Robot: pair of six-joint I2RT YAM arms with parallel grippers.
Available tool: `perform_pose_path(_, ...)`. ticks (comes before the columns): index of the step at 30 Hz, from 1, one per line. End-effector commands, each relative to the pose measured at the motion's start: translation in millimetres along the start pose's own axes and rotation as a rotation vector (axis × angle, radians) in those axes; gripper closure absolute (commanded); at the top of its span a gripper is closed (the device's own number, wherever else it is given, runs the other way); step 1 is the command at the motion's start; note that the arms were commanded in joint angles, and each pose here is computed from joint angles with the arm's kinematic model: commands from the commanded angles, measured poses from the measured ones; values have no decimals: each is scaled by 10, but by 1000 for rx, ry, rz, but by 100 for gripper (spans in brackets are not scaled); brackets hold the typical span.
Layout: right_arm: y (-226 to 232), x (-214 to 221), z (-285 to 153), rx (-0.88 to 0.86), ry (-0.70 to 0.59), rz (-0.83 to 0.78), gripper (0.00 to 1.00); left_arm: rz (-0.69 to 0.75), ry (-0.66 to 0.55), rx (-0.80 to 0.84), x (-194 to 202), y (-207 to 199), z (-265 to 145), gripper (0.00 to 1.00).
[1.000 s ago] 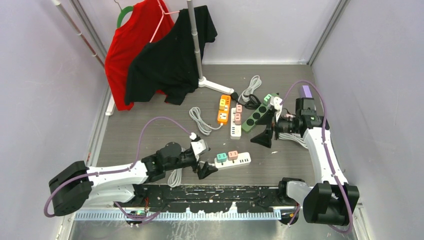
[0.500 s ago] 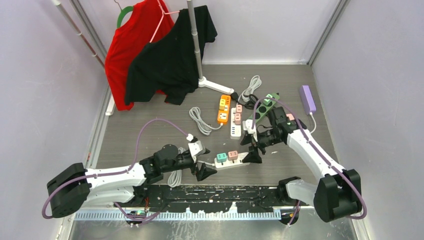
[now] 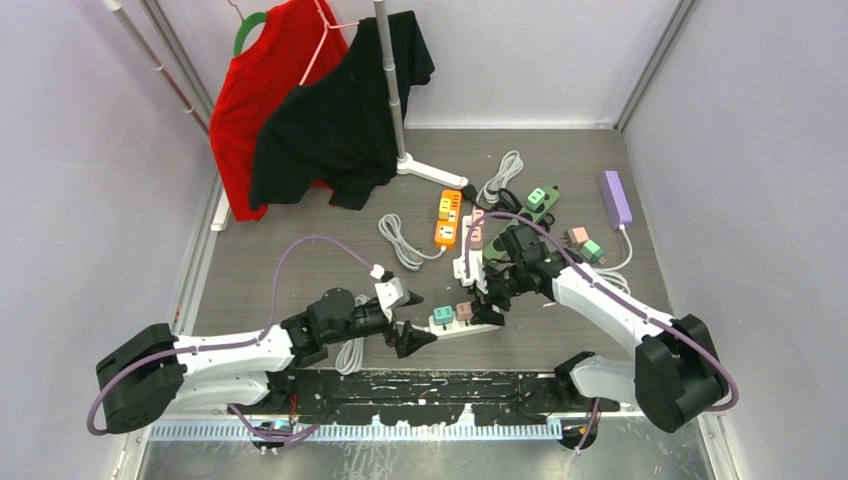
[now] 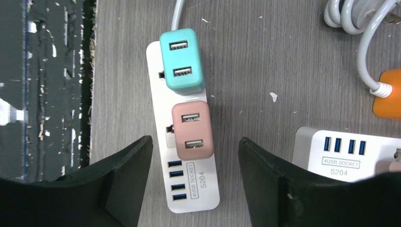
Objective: Pull the plug off the socket
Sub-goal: Remove the plug from the socket.
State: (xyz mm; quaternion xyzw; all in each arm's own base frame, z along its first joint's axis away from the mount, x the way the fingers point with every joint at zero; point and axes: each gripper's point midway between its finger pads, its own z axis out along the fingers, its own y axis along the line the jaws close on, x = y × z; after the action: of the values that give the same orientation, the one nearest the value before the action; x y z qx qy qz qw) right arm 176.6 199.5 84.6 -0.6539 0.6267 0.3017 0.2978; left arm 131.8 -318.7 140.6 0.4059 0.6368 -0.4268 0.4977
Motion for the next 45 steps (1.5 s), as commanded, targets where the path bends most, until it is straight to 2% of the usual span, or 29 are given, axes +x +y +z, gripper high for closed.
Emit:
perform_pose_path(1, -172, -32, 92, 61, 30, -43, 33, 12, -89, 5, -238, -16, 53, 12)
perform_pose_path(5, -125, -41, 130, 34, 35, -61, 47, 16, -77, 8, -205, -11, 79, 11)
perform_pose_path(9, -54, -60, 131, 1, 23, -92, 61, 42, -58, 17, -130, -4, 112, 3)
perform_pose_path(12, 22, -68, 128, -35, 13, -119, 74, 96, -27, 7, -49, 48, 143, 2)
perform_pose_path(15, 116, -44, 113, -82, 18, -156, 90, 202, 26, 26, 32, 76, 183, 5)
perform_pose_path(20, 156, -29, 104, -104, 21, -181, 93, 297, 91, 8, 92, 186, 264, 12)
perform_pose_path(27, 170, -33, 107, -114, 18, -179, 93, 284, 122, 46, 205, 186, 506, 29)
perform_pose_path(32, 174, -47, 103, -116, 13, -179, 93, 258, 136, 74, 307, 173, 663, 37)
perform_pose_path(35, 180, -46, 104, -118, 13, -178, 94, 248, 143, 78, 352, 176, 701, 63)
perform_pose_path(40, 214, -110, 129, -136, -26, -160, 94, 212, 156, 94, 441, 140, 694, 94)
perform_pose_path(42, 213, -187, 154, -133, -58, -140, 94, 195, 166, 97, 496, 132, 686, 100)
perform_pose_path(45, 113, -311, 193, -88, -103, -84, 96, 169, 171, 94, 573, 124, 666, 100)
